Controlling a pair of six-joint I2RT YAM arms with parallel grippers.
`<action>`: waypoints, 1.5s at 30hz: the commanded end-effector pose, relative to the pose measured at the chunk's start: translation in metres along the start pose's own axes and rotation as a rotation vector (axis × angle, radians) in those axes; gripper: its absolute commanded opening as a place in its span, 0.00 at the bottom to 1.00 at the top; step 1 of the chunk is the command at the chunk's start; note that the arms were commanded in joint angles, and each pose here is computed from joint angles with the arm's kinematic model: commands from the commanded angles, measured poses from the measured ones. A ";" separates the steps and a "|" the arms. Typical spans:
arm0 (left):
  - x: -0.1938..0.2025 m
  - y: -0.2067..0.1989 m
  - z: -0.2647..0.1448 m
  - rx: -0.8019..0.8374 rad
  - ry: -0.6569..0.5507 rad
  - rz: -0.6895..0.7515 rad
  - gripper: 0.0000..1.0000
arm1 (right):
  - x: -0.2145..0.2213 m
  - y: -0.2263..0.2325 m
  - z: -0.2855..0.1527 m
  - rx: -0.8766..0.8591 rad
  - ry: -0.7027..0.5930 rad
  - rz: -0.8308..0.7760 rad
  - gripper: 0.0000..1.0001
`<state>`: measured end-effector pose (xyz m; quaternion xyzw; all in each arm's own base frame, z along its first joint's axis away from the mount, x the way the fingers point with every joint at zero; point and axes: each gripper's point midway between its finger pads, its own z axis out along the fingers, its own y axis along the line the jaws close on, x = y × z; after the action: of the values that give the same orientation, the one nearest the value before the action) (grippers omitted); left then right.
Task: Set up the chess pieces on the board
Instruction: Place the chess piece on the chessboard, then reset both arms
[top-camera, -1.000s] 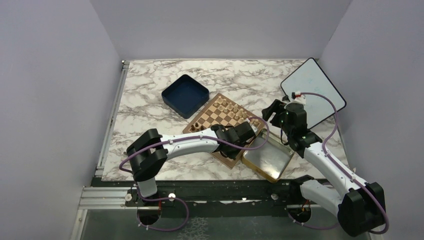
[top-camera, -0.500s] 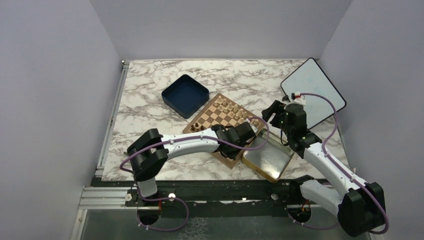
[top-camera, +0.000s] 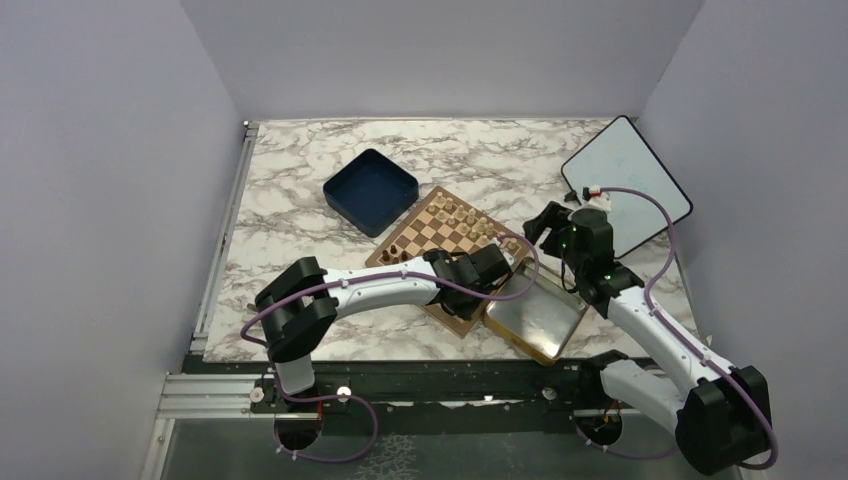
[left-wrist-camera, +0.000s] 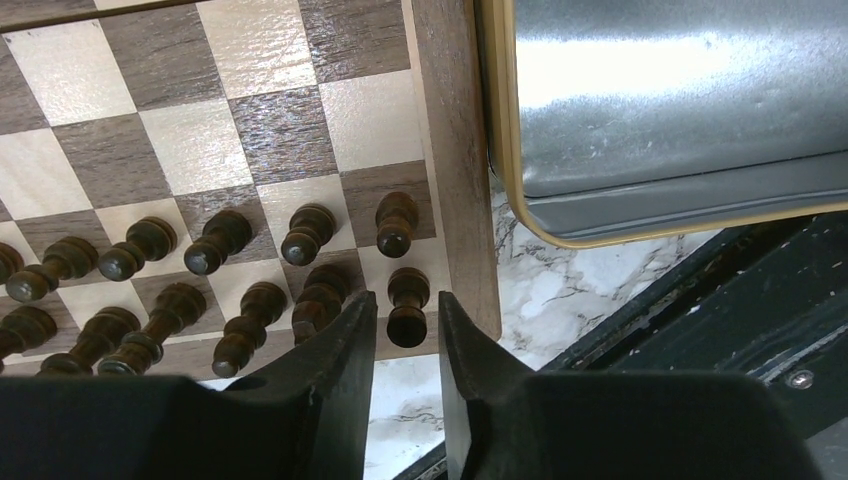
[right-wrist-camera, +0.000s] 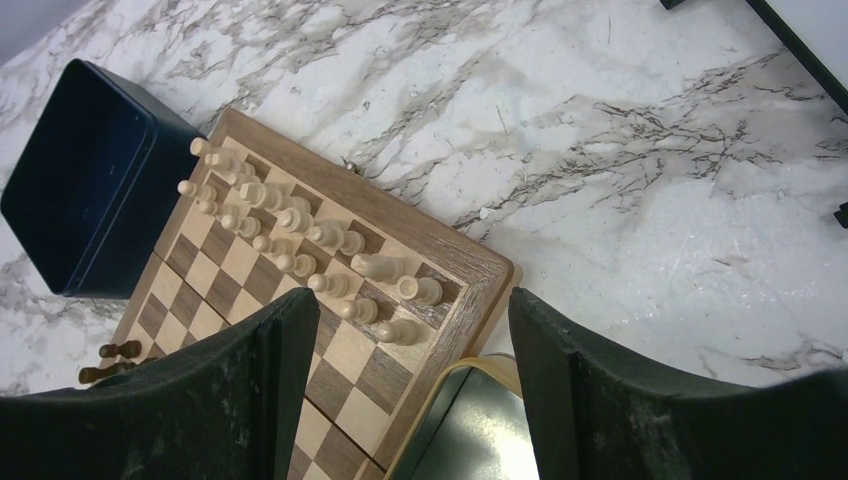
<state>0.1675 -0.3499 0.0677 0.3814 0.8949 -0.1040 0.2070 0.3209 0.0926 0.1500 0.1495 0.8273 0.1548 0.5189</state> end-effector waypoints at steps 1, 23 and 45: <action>-0.019 -0.005 -0.010 0.008 -0.061 -0.003 0.34 | -0.004 0.005 -0.001 -0.039 -0.020 0.016 0.75; -0.112 0.102 -0.132 0.085 -0.519 -0.395 0.60 | 0.011 0.048 -0.029 -0.293 0.106 -0.033 0.77; -0.011 0.149 -0.253 -0.045 -0.908 -0.635 0.99 | -0.020 0.075 -0.140 -0.454 0.150 -0.075 1.00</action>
<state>0.2172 -0.1870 0.3026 0.0484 0.7923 -0.2961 0.5313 0.2239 0.1382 0.2486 0.0010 0.8137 0.3185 0.4863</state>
